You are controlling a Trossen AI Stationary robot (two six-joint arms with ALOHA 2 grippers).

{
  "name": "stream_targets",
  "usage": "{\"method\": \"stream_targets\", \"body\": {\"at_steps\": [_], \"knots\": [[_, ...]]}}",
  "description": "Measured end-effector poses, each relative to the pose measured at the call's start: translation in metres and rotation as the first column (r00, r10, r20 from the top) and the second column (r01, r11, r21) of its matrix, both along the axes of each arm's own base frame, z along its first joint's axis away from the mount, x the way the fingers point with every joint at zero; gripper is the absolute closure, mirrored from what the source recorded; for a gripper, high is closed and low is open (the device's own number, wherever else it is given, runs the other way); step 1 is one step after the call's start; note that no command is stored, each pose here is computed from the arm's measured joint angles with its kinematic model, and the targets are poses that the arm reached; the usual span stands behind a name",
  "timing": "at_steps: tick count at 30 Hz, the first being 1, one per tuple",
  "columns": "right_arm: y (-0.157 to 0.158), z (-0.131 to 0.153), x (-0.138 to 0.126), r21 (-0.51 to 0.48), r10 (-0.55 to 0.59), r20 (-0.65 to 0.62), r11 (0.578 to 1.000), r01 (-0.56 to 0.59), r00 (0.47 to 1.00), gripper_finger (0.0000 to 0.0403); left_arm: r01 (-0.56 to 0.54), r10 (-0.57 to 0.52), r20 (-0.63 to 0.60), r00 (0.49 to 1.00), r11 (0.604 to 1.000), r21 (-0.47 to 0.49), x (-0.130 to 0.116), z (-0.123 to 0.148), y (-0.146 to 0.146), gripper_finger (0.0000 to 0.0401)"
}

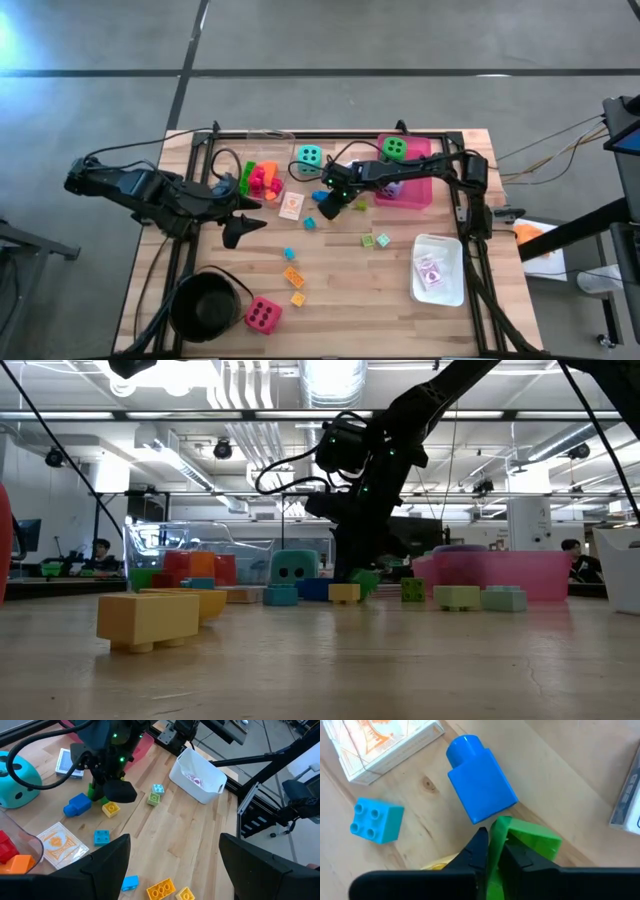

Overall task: Pick & Place Toys
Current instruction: Put the green game piece into the transparent bin

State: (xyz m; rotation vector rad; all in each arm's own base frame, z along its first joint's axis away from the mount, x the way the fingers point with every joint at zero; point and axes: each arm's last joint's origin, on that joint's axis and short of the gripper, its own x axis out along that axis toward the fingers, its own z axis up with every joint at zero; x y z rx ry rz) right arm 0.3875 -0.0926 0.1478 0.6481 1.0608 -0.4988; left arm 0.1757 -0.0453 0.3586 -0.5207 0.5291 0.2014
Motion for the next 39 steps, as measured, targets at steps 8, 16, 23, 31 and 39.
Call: {"method": "stream_targets", "body": {"at_steps": [8, 16, 23, 31, 39], "knots": [[0.001, 0.018, -0.005, -0.004, 0.024, -0.003, 1.0, -0.024, 1.0, 0.0391, -0.016, 0.016, 0.001, 1.0, 1.0, -0.022, 0.0, 0.0, 0.0, 0.0092], [0.008, 0.082, -0.021, -0.023, 0.058, 0.175, 0.998, -0.055, 0.983, 0.0392, -0.066, 0.067, 0.01, 0.998, 0.996, -0.063, 0.0, 0.0, 0.001, 0.0093], [0.023, 0.151, -0.043, -0.073, 0.078, 0.419, 0.996, -0.052, 0.905, 0.0392, -0.162, 0.178, 0.161, 0.971, 0.981, -0.11, 0.006, 0.013, 0.002, 0.0093], [0.049, 0.22, -0.068, -0.118, 0.123, 0.702, 0.991, -0.056, 0.701, 0.0392, -0.201, 0.226, 0.298, 0.927, 0.973, -0.115, 0.025, 0.022, 0.002, 0.0093], [0.077, 0.256, -0.072, -0.178, 0.161, 0.857, 0.984, -0.012, 0.49, 0.0392, -0.184, 0.216, 0.368, 0.904, 0.975, -0.122, 0.066, 0.016, 0.005, 0.0093]]}}
